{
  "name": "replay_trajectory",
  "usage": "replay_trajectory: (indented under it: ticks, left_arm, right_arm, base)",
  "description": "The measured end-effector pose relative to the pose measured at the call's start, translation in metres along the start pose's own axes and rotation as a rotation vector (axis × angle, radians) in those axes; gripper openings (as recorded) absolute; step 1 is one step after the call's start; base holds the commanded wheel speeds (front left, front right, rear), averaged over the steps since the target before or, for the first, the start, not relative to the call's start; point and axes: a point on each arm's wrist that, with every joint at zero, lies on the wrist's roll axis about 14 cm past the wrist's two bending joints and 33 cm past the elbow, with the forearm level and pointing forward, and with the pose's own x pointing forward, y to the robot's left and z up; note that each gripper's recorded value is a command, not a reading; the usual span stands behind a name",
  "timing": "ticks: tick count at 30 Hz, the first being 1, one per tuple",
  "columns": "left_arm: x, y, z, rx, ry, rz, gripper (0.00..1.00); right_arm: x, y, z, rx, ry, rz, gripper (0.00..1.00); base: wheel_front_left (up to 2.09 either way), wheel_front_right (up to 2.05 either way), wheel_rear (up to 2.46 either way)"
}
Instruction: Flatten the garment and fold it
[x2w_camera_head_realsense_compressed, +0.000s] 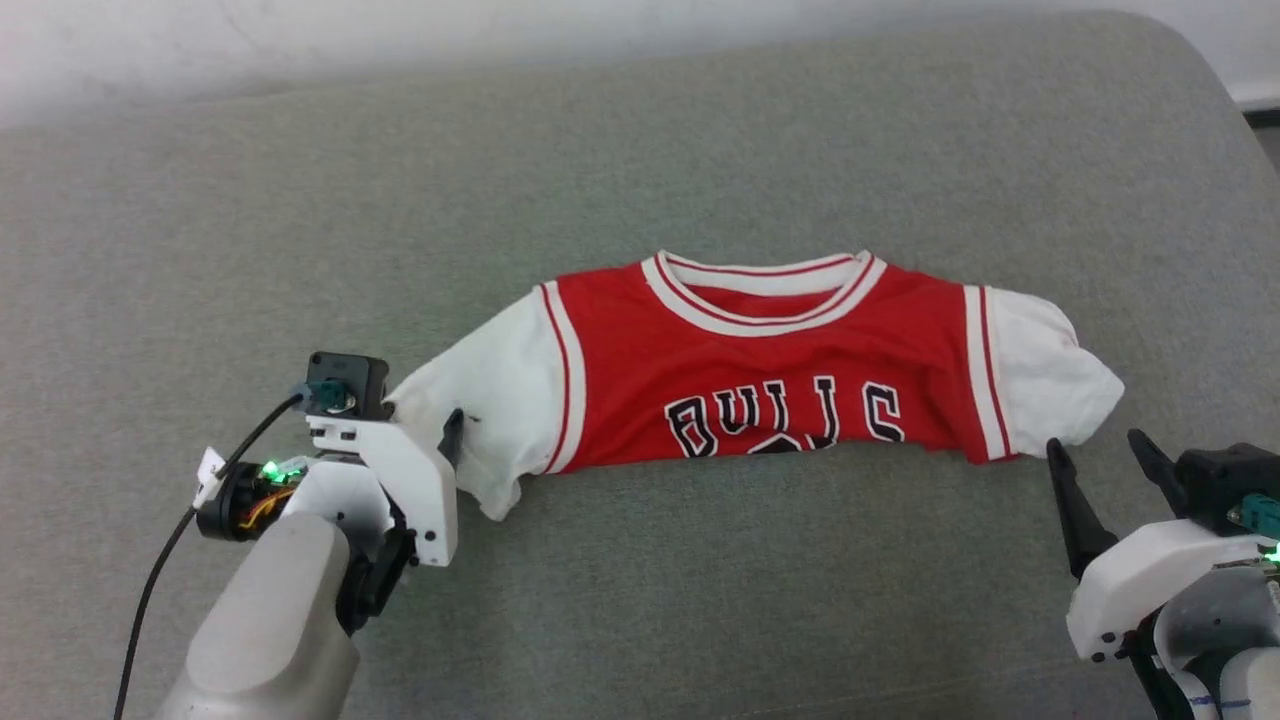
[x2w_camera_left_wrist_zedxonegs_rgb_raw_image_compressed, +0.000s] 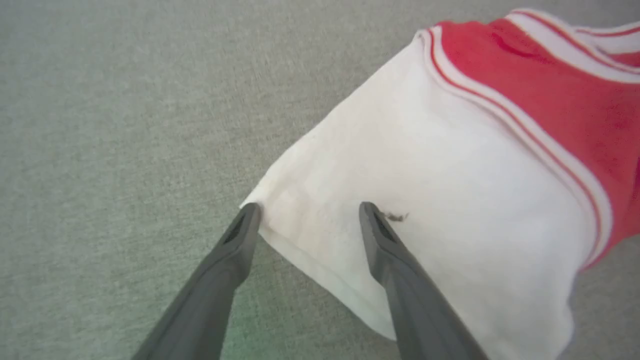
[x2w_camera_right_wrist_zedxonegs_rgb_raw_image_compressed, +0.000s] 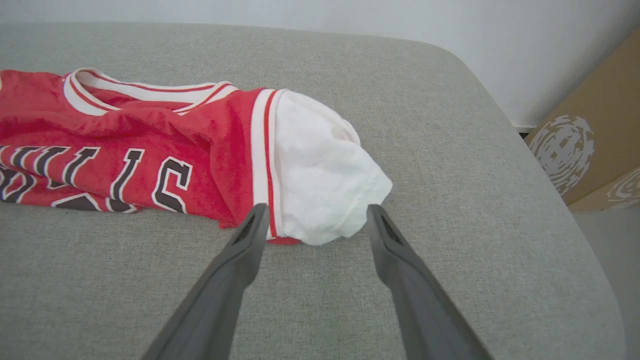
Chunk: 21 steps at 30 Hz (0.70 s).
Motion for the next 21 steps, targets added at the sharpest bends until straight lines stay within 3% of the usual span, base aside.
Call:
replay_trajectory:
  ticks: [4, 5, 6, 9, 13, 21]
  left_arm:
    - [0.012, 0.001, -0.016, 0.025, 0.073, 0.000, 1.00]
    - [0.016, 0.000, -0.019, 0.020, 0.091, -0.007, 0.35]
    - [0.019, -0.004, -0.021, 0.014, 0.115, -0.029, 0.00]
    - [0.025, -0.009, -0.016, 0.012, 0.091, -0.064, 0.00]
    - [0.022, 0.000, -0.001, -0.030, -0.040, -0.020, 0.00]
    - [-0.031, 0.069, 0.056, -0.127, -0.444, 0.236, 0.00]
  right_arm:
    - [0.000, -0.006, -0.008, 0.007, 0.022, -0.021, 1.00]
    - [0.000, -0.007, -0.011, 0.009, 0.028, -0.026, 1.00]
    - [0.000, -0.008, -0.014, 0.010, 0.036, -0.032, 1.00]
    - [-0.001, -0.012, -0.020, 0.013, 0.055, -0.045, 1.00]
    - [0.001, -0.012, -0.023, 0.011, 0.065, -0.047, 1.00]
    - [0.008, 0.002, -0.017, 0.003, 0.056, 0.000, 1.00]
  base:
    - [0.00, 0.00, 0.00]
    - [0.00, 0.00, 0.00]
    - [0.00, 0.00, 0.00]
    - [0.00, 0.00, 0.00]
    - [0.00, 0.00, 0.00]
    - [0.00, 0.00, 0.00]
